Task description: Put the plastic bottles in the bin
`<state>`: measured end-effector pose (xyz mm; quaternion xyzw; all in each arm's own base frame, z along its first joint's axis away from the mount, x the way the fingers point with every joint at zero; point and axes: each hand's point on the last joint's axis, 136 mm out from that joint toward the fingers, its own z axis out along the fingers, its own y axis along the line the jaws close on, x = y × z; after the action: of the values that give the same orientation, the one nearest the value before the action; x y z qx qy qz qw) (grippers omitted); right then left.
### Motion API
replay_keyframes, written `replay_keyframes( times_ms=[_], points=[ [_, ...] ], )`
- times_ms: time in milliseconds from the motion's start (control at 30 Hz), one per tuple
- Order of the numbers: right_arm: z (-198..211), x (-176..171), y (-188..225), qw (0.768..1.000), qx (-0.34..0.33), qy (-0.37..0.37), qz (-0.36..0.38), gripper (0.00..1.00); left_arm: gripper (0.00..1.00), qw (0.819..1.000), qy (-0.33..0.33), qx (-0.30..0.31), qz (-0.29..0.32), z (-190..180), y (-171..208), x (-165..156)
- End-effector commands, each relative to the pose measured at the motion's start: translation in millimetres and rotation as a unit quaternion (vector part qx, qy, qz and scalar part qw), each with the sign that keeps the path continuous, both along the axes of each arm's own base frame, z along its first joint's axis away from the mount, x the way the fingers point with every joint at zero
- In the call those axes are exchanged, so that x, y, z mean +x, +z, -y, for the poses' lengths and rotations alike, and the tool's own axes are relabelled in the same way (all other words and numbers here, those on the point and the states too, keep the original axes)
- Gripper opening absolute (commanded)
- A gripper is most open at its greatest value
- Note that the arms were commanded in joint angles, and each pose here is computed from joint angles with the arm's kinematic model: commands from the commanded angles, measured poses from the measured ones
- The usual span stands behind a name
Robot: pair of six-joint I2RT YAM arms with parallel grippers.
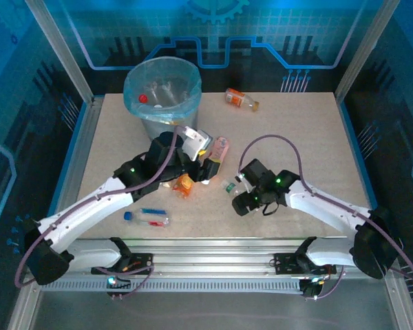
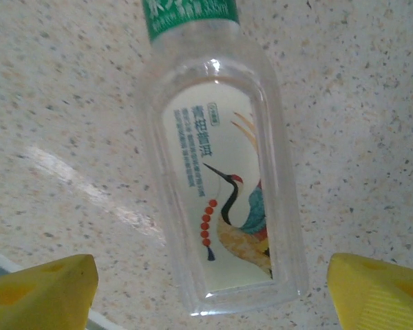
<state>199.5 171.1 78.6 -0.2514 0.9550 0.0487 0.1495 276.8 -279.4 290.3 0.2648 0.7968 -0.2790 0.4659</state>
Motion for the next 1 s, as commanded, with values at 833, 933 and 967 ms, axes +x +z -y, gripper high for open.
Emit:
replay_keyframes(
  times_ms=[833,933,967],
  points=[
    [-17.7,10.5,-24.2,0.998,-0.062,0.008,0.004,0.68,0.68,0.994,0.093,-0.043,0.034,-26.8,19.6,12.4],
    [-17.1,8.0,-27.6,0.998,-0.069,0.011,-0.002,0.63,0.68,0.993,0.104,-0.046,0.043,-34.0,22.7,10.6],
    [-23.0,13.1,-19.8,0.998,-0.061,0.011,0.006,0.62,0.68,0.992,0.106,-0.048,0.047,-36.2,24.2,9.8]
  ],
)
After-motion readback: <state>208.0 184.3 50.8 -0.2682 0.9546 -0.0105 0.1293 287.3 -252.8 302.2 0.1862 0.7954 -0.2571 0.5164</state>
